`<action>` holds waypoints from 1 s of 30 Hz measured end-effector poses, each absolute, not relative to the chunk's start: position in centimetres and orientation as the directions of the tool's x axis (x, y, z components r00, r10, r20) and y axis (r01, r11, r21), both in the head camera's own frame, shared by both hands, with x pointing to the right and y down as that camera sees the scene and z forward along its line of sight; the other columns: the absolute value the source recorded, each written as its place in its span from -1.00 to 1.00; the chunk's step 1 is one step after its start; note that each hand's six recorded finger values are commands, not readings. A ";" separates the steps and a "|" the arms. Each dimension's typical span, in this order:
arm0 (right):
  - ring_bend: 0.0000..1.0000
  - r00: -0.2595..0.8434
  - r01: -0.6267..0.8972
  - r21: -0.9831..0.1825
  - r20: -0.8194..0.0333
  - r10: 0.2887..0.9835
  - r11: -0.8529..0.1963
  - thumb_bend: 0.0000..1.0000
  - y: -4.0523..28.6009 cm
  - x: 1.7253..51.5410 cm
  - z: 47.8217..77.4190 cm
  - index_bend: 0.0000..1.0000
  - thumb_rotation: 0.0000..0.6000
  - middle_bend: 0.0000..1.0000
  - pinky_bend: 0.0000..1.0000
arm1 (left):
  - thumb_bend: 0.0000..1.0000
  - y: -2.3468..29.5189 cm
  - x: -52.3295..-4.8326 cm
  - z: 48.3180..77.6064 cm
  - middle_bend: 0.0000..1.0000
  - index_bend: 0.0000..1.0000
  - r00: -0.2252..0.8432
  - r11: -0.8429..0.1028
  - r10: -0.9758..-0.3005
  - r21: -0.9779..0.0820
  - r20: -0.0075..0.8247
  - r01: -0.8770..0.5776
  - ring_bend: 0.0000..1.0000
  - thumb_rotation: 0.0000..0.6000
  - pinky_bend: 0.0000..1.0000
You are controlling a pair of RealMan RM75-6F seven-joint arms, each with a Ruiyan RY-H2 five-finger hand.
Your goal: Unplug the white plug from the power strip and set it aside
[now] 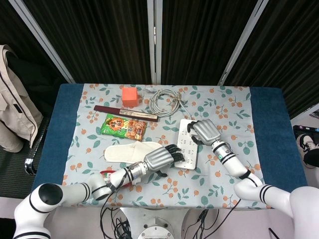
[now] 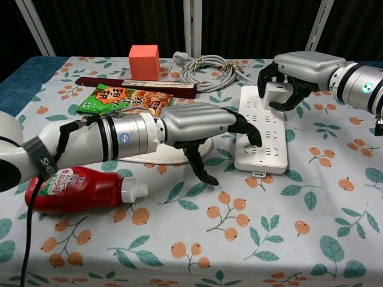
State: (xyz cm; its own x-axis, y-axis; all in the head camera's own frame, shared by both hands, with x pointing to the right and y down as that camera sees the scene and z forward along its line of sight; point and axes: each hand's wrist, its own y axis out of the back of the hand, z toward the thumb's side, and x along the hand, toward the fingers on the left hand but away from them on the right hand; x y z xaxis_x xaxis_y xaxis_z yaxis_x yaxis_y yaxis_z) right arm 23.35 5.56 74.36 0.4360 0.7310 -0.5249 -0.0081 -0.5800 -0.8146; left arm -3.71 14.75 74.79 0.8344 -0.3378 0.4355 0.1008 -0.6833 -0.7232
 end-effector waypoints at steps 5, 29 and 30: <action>0.33 0.439 0.023 -0.817 -0.510 0.740 -0.577 0.25 5.7 23.7 74.4 1.00 1.00 0.57 0.18 | -0.73 14.6 -3.8 74.9 -0.57 -0.60 0.829 -0.691 -0.340 -0.716 0.444 0.100 -0.81 1.00 -0.76; 0.34 0.409 0.168 -0.823 -0.442 0.798 -0.542 0.25 6.3 25.7 74.4 1.00 1.00 0.59 0.19 | -0.73 14.6 -3.5 75.3 -0.57 -0.60 0.820 -0.699 -0.333 -0.705 0.466 0.117 -0.81 1.00 -0.76; 0.34 0.409 0.179 -0.824 -0.435 0.802 -0.538 0.25 6.2 25.7 74.2 1.00 1.00 0.59 0.19 | -0.73 14.6 -3.5 75.2 -0.57 -0.60 0.821 -0.698 -0.334 -0.707 0.463 0.115 -0.81 1.00 -0.76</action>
State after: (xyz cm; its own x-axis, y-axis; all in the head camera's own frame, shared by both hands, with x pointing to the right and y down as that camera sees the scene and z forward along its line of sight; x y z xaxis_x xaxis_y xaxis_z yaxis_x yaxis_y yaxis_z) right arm 25.70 6.19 74.22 0.4092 0.8020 -0.4351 0.1788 -0.5381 -0.8237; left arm -3.52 14.62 75.23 0.8211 -0.3338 0.4630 0.1150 -0.6978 -0.7070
